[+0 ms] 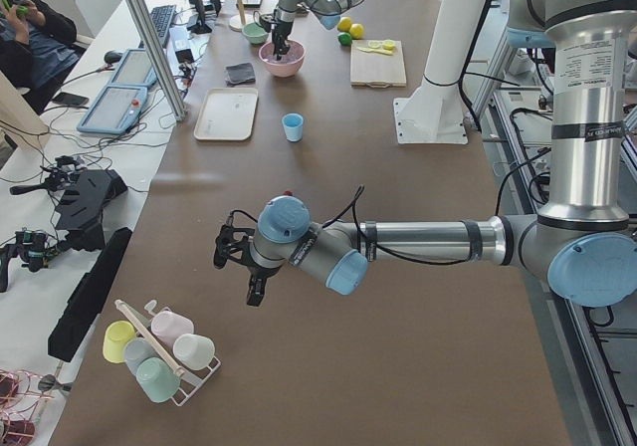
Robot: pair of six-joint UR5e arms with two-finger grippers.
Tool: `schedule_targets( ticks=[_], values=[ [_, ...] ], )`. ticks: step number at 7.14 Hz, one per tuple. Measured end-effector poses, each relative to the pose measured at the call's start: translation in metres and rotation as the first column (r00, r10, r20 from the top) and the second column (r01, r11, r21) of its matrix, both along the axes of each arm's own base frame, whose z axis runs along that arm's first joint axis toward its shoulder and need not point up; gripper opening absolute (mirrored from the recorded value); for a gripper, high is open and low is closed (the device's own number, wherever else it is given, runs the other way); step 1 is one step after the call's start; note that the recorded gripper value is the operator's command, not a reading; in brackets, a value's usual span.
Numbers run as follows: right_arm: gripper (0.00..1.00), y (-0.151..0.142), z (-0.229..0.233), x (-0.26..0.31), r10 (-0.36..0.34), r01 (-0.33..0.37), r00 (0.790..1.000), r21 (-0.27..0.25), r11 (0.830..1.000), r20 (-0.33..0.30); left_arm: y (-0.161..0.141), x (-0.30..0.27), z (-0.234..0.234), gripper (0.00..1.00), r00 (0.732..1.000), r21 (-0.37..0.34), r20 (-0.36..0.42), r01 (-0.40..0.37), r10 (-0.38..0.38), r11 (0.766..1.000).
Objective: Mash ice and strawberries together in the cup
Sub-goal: 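Return the right gripper to the pink bowl and grasp an ice cube, then carry the ice cube with the right gripper over the blue cup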
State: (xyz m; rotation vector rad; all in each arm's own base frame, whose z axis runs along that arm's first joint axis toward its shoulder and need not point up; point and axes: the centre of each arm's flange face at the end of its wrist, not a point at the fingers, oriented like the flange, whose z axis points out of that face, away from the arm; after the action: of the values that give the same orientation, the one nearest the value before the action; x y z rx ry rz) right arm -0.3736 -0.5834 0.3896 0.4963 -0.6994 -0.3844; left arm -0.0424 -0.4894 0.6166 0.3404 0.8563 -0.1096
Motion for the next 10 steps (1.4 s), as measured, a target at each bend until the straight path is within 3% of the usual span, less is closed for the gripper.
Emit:
schedule_targets(
  ticks=[3, 5, 7, 10],
  values=[
    [0.2, -0.005, -0.027, 0.023, 0.016, -0.015, 0.998, -0.009, 1.0, 0.063, 0.0, 0.001, 0.001, 0.98, 1.0, -0.003, 0.0, -0.001, 0.001, 1.0],
    [0.2, 0.003, -0.064, 0.017, 0.071, -0.058, 0.985, -0.085, 0.995, 0.159, 0.0, 0.001, 0.002, 0.98, 1.0, -0.003, 0.0, -0.002, 0.002, 1.0],
    [0.2, 0.026, -0.117, -0.031, 0.152, -0.108, 0.956, -0.18, 0.978, 0.251, 0.0, 0.001, 0.0, 0.98, 1.0, -0.001, -0.001, -0.002, 0.002, 1.0],
    [0.19, 0.091, -0.194, -0.129, 0.282, -0.194, 0.898, -0.273, 0.942, 0.337, 0.0, 0.001, -0.003, 0.98, 1.0, 0.005, -0.001, -0.002, 0.002, 1.0]
  ],
)
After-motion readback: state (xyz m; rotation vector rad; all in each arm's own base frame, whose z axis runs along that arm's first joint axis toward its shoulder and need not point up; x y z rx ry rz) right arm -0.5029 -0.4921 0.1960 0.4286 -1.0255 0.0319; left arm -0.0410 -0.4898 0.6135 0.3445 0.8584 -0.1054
